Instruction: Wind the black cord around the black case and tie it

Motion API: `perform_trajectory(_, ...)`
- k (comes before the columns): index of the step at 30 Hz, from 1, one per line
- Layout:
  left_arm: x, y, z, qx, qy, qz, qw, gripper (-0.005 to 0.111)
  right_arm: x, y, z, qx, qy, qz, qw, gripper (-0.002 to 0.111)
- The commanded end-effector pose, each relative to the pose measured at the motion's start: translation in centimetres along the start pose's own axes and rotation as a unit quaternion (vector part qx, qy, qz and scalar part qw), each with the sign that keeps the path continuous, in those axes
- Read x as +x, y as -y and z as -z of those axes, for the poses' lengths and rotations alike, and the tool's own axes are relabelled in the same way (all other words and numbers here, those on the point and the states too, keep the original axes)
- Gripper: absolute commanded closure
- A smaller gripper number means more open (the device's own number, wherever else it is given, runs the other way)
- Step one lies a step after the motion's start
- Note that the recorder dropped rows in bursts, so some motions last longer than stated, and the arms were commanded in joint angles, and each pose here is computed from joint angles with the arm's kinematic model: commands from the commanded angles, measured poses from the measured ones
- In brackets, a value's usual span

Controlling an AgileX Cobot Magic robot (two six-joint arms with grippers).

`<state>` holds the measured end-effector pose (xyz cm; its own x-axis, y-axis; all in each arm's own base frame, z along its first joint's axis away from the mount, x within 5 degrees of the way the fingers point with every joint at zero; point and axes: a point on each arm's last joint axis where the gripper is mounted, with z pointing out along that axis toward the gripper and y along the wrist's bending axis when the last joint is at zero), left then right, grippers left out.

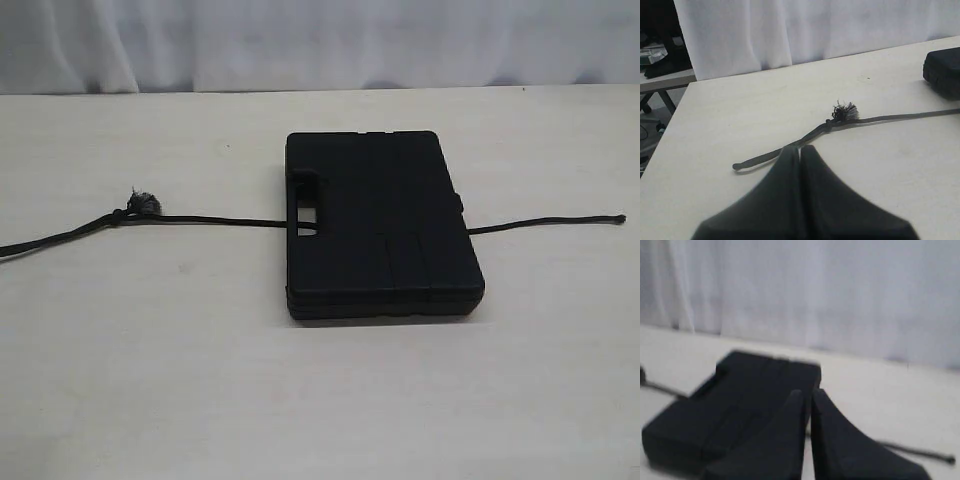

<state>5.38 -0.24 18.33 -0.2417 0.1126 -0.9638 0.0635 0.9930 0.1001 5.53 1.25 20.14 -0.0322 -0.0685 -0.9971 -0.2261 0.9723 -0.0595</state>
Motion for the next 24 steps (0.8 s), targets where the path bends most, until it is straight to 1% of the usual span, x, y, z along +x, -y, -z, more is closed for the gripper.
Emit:
perform_trajectory(1,-0.1,0.0,0.0,0.004,0.008,0.003,1.000,0.107,-3.8,0.1,0.9,0.000,0.215,-0.013,0.977,0.104)
perform_trajectory(2,-0.1,0.0,0.0,0.004,0.008,0.003,1.000,0.107,-5.0,0.1,1.5,0.000,0.287,-0.018,0.958,0.104)
perform_trajectory(4,-0.1,0.0,0.0,0.004,0.008,0.003,1.000,0.107,-6.3,0.1,2.6,-0.010,0.379,-0.044,0.924,0.104)
perform_trajectory(5,-0.1,0.0,0.0,0.004,0.008,0.003,1.000,0.107,-7.1,0.3,3.5,-0.021,0.437,-0.078,0.896,0.104)
perform_trajectory(6,-0.1,0.0,0.0,0.004,0.008,0.003,1.000,0.107,-7.5,0.4,4.1,-0.034,0.471,-0.109,0.875,0.104)
perform_trajectory(7,-0.1,0.0,0.0,0.004,0.008,0.003,1.000,0.107,-7.7,0.6,4.3,-0.048,0.484,-0.147,0.861,0.104)
perform_trajectory(8,-0.1,0.0,0.0,0.004,0.008,0.003,1.000,0.107,-8.2,0.8,4.5,-0.055,0.490,-0.177,0.852,0.104)
perform_trajectory(9,-0.1,0.0,0.0,0.004,0.008,0.003,1.000,0.107,-8.7,0.8,4.7,-0.060,0.488,-0.191,0.849,0.104)
perform_trajectory(10,-0.1,0.0,0.0,0.004,0.008,0.003,1.000,0.107,-9.5,0.9,4.8,-0.062,0.480,-0.196,0.853,0.104)
perform_trajectory(12,-0.1,0.0,0.0,0.004,0.008,0.003,1.000,0.107,-11.5,0.9,5.1,-0.061,0.450,-0.200,0.868,0.104)
perform_trajectory(13,-0.1,0.0,0.0,0.004,0.008,0.003,1.000,0.107,-12.3,0.9,4.8,-0.057,0.399,-0.202,0.892,0.104)
perform_trajectory(14,-0.1,0.0,0.0,0.004,0.008,0.003,1.000,0.107,-13.4,0.9,4.7,-0.055,0.372,-0.198,0.905,0.104)
perform_trajectory(15,-0.1,0.0,0.0,0.004,0.008,0.003,1.000,0.107,-15.1,0.9,4.2,-0.046,0.305,-0.185,0.933,0.104)
perform_trajectory(16,-0.1,0.0,0.0,0.004,0.008,0.003,1.000,0.107,-15.9,0.9,3.8,-0.041,0.268,-0.184,0.945,0.104)
perform_trajectory(17,-0.1,0.0,0.0,0.004,0.008,0.003,1.000,0.107,-17.1,1.0,2.9,-0.029,0.197,-0.179,0.963,0.099)
perform_trajectory(18,-0.1,0.0,0.0,0.004,0.008,0.003,1.000,0.107,-17.6,1.0,2.4,-0.023,0.162,-0.178,0.970,0.095)
perform_trajectory(19,-0.1,0.0,0.0,0.004,0.008,0.003,1.000,0.107,-18.6,1.1,1.3,-0.012,0.100,-0.160,0.982,0.084)
perform_trajectory(20,-0.1,0.0,0.0,0.004,0.008,0.003,1.000,0.107,-18.8,1.1,0.3,-0.006,0.056,-0.143,0.988,0.079)
perform_trajectory(21,-0.1,0.0,0.0,0.004,0.008,0.003,1.000,0.107,-19.2,1.0,-1.2,-0.005,-0.024,-0.113,0.993,0.071)
perform_trajectory(22,-0.1,0.0,0.0,0.004,0.008,0.003,1.000,0.107,-19.4,0.9,-2.0,-0.012,-0.068,-0.100,0.993,0.068)
perform_trajectory(23,-0.1,0.0,0.0,0.004,0.008,0.003,1.000,0.107,-19.6,0.5,-3.7,-0.029,-0.142,-0.083,0.986,0.067)
perform_trajectory(24,-0.1,0.0,0.0,0.004,0.008,0.003,1.000,0.107,-19.8,0.2,-5.1,-0.049,-0.185,-0.066,0.979,0.068)
